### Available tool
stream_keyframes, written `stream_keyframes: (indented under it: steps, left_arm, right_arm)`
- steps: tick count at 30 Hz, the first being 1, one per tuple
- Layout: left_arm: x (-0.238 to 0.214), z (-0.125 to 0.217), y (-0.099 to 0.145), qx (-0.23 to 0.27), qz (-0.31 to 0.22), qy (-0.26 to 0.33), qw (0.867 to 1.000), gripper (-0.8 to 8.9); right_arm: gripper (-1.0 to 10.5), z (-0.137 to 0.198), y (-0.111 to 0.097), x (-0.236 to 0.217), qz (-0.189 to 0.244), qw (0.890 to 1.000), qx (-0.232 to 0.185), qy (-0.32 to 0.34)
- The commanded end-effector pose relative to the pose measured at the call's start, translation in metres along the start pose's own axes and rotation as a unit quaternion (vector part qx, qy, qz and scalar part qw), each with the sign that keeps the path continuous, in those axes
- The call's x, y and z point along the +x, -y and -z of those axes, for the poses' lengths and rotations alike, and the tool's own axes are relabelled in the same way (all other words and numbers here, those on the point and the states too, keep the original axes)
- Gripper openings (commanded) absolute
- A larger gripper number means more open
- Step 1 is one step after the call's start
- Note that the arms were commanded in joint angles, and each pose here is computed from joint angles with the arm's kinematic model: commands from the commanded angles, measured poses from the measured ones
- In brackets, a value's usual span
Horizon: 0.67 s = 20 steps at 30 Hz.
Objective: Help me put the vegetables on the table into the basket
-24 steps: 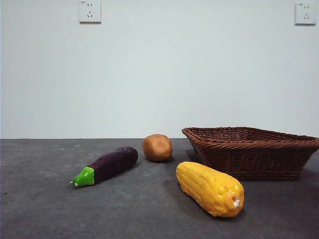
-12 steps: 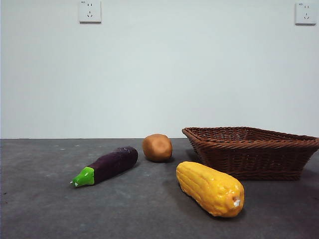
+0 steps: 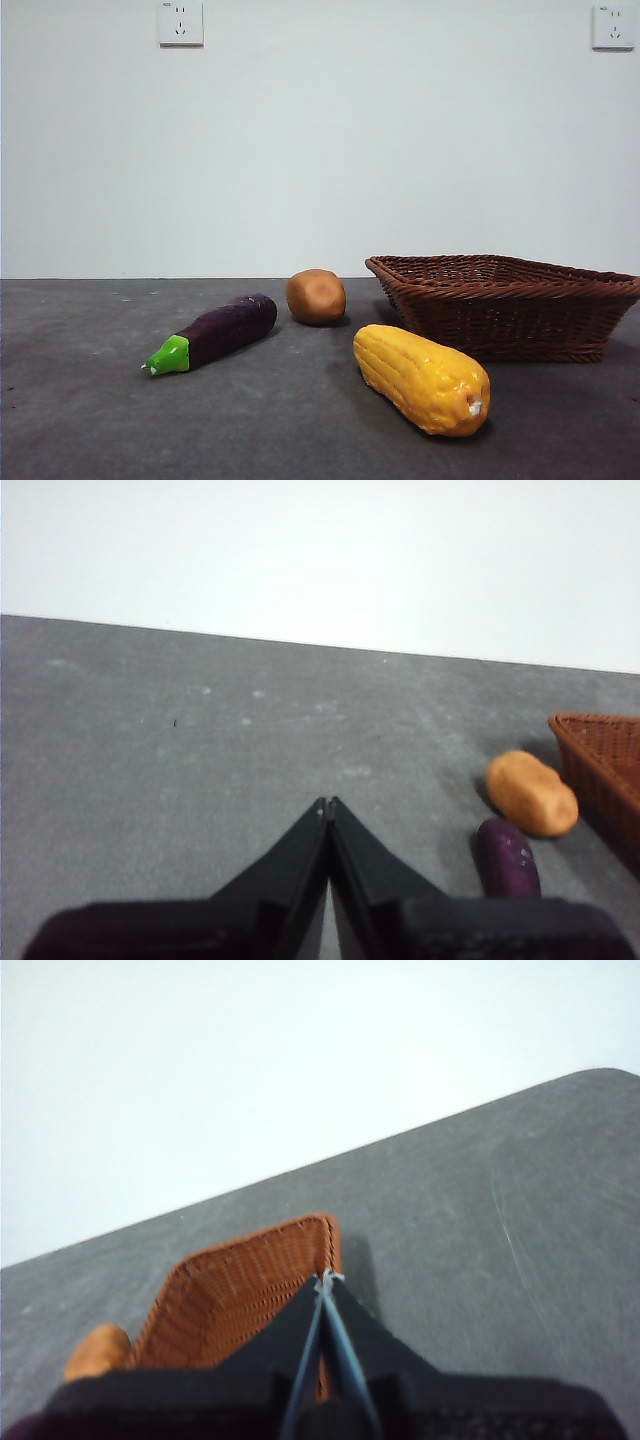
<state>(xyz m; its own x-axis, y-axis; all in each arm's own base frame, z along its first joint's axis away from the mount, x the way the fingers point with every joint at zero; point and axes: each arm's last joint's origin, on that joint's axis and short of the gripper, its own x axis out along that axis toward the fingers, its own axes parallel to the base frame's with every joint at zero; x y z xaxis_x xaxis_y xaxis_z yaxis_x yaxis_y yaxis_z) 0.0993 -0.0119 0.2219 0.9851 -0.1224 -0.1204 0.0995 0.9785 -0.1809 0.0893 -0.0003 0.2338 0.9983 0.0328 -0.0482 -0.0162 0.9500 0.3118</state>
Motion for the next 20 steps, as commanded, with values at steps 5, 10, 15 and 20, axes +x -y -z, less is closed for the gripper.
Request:
stream_keyframes:
  steps: [5,10,15,20]
  left_arm:
    - [0.014,-0.038,0.007,-0.032,0.003,-0.028,0.999,-0.05]
    - [0.03,-0.059,0.015,-0.071,0.059,-0.079,0.993,-0.04]
    - [0.049,-0.07,0.022,-0.081,0.138,-0.13,0.979,-0.04]
    - [0.067,-0.074,0.027,-0.099,0.213,-0.19,0.953,-0.04]
  right_arm:
    - [-0.1,-0.04,-0.012,0.012,0.012,0.999,0.007,-0.043]
    - [0.0,-0.058,-0.018,0.027,0.033,0.989,0.014,-0.144]
    - [0.0,-0.066,-0.02,0.041,0.058,0.973,0.028,-0.222]
    - [0.0,-0.067,-0.021,0.052,0.055,0.958,0.037,-0.278]
